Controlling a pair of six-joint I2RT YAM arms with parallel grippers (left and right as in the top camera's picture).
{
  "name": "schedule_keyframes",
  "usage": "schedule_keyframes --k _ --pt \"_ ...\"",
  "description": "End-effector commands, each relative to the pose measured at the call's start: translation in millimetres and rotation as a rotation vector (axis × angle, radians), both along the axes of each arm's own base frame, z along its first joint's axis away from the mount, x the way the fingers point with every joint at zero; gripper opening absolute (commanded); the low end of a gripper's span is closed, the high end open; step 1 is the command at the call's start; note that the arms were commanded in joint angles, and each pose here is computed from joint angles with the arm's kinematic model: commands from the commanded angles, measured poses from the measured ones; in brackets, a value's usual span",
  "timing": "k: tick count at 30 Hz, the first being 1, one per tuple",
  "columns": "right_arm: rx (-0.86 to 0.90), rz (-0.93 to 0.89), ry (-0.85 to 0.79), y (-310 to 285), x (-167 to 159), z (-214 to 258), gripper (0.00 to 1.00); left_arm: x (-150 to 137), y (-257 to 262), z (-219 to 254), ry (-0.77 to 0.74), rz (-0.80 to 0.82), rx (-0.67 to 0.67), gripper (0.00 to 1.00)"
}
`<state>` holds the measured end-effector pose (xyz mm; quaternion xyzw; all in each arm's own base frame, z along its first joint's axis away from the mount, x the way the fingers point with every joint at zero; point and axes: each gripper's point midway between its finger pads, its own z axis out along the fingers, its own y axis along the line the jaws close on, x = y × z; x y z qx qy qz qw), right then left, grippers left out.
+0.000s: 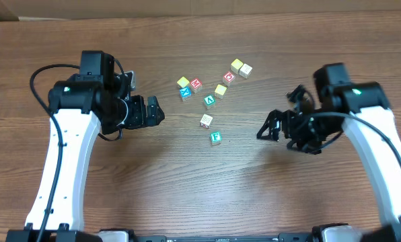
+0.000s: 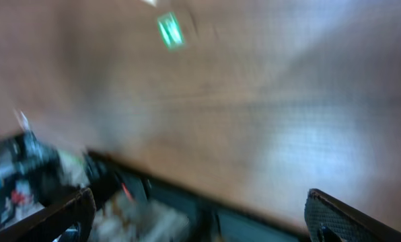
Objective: Flip 3 blocks
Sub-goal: 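Raise both arms and move the right gripper toward the green F block, then lower the right gripper over the green F block and close on it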
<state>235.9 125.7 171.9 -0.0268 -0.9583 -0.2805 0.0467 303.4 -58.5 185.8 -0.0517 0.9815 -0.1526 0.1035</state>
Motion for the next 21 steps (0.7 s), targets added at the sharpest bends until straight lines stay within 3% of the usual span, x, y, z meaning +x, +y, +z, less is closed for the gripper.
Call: schedule_keyframes --k 1,8,21 --pt "0.017 0.153 -0.031 11.8 -4.5 -2.3 1.00 5.6 -7.2 -0.2 0.008 -0.021 -0.027 1.00" --pt "0.009 0.319 -0.192 44.9 6.2 -5.7 1.00 13.9 -7.3 -10.6 0.023 -0.021 -0.026 1.00" --pt "0.038 0.343 -0.428 68.7 49.4 4.0 1.00 25.0 -7.4 -9.6 -0.019 -0.021 -0.024 1.00"
